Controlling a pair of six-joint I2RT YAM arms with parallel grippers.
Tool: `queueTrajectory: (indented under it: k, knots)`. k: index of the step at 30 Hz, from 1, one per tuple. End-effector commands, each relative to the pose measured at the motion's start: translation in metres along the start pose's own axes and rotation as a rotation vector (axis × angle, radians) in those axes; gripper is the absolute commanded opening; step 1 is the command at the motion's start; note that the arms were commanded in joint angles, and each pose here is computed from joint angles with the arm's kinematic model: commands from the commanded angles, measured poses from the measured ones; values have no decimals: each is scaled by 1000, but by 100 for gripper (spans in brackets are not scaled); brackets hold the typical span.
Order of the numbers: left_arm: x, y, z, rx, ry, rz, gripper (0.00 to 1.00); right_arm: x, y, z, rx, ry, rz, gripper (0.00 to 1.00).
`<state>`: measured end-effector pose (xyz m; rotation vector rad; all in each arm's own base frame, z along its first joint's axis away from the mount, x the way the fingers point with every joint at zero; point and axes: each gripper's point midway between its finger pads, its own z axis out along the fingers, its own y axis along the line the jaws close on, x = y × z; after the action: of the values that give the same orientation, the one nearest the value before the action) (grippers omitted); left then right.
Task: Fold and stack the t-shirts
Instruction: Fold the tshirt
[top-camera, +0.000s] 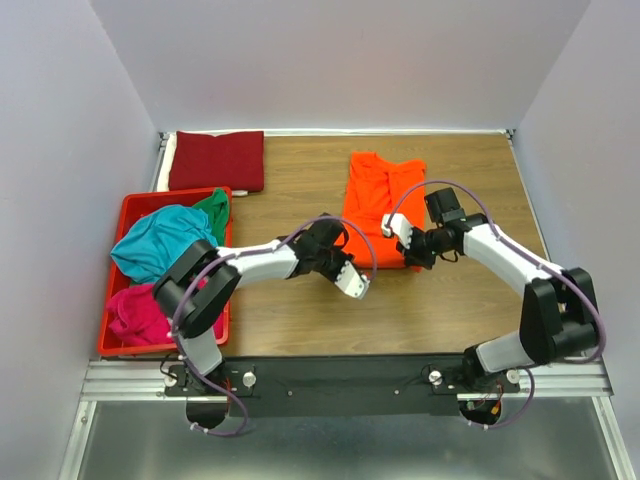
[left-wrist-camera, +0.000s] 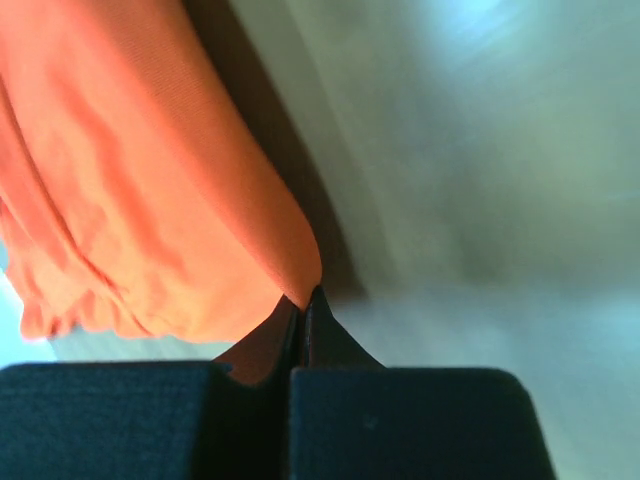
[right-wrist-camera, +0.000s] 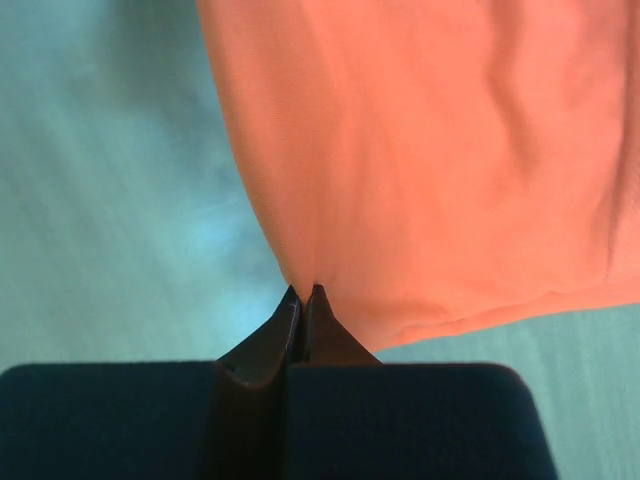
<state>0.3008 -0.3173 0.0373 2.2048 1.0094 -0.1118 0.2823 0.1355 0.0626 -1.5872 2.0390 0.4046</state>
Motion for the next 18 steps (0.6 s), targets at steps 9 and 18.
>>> queueTrajectory:
  k: [9, 18]
  knots:
    - [-83, -34, -62, 37, -135, -47, 0, -8, 85, -65, -171, -36, -72, 1]
    - [-78, 39, -87, -126, -80, 15, 0, -54, -7, -101, 203, -48, -55, 0]
